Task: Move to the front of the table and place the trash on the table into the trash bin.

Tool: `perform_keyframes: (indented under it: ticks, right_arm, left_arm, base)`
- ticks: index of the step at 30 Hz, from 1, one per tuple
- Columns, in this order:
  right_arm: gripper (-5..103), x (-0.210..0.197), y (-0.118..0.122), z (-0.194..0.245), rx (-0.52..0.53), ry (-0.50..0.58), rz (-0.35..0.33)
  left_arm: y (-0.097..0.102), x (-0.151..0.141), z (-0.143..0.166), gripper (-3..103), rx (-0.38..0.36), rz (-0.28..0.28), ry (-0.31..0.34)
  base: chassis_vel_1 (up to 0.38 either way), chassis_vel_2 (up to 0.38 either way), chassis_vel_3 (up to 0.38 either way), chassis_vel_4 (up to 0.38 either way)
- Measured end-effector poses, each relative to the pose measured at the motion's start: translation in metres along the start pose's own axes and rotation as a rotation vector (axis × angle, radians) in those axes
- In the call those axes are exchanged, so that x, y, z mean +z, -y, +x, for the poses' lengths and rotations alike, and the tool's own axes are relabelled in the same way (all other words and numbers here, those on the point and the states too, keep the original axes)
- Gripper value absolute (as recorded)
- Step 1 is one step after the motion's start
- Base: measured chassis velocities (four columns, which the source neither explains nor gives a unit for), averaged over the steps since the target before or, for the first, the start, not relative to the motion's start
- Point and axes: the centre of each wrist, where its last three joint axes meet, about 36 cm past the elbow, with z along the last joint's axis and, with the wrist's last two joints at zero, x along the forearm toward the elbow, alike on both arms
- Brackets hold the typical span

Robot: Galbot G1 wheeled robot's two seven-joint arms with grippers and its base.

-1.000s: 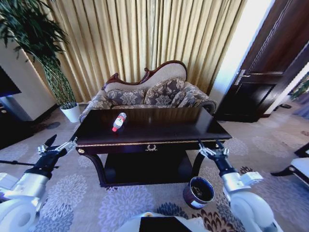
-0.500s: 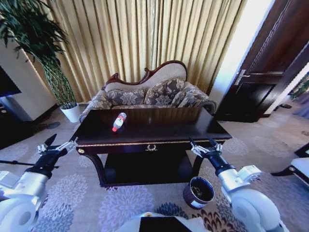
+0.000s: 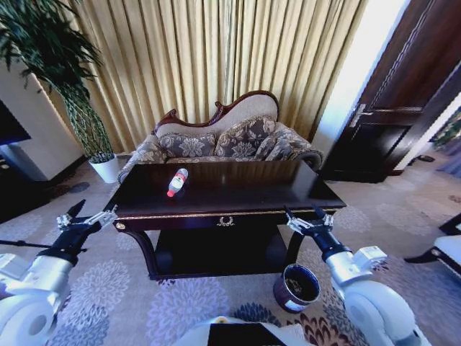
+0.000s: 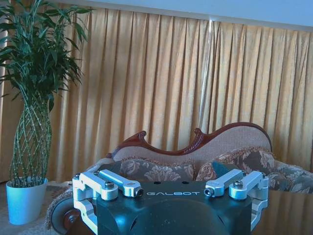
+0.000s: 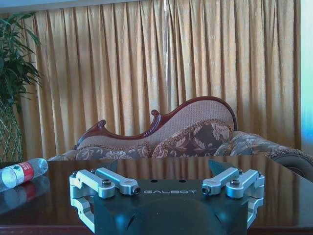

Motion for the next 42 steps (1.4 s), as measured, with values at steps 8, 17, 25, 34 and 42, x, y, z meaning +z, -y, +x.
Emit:
perform_keyframes:
  ticks: [8,17,25,34,42]
  right_arm:
    - [100,0.0014,-0.0004,-0.0007,-0.002,-0.002,-0.002]
    - [100,0.0018,-0.0011,-0.0009,-0.006,-0.002,-0.003]
    - [100,0.0022,-0.0022,-0.0006,-0.008,-0.003,-0.005]
    - [100,0.0020,-0.0031,-0.0004,-0.010,-0.002,-0.003]
    - [100,0.0026,-0.0040,0.0000,-0.012,0.001,-0.008]
  left_arm:
    - [0.0002,0.0002,0.0002,100,0.003,0.001,0.000]
    - [0.0001,0.0005,0.0006,100,0.003,0.001,-0.001]
    - [0.0007,0.0008,0.0014,100,0.003,0.004,-0.001]
    - [0.0006,0.0008,0.0015,100,0.002,0.004,0.001]
    - [0.0000,0.0026,0.0004,100,0.003,0.009,-0.003]
  base:
    - [-0.071,0.072,0.068,-0.065]
    - [-0.065,0.076,0.066,-0.067]
    - [-0.050,0.059,0.063,-0.065]
    - [-0.062,0.055,0.055,-0.066]
    - [-0.014,0.010,0.011,-0.013]
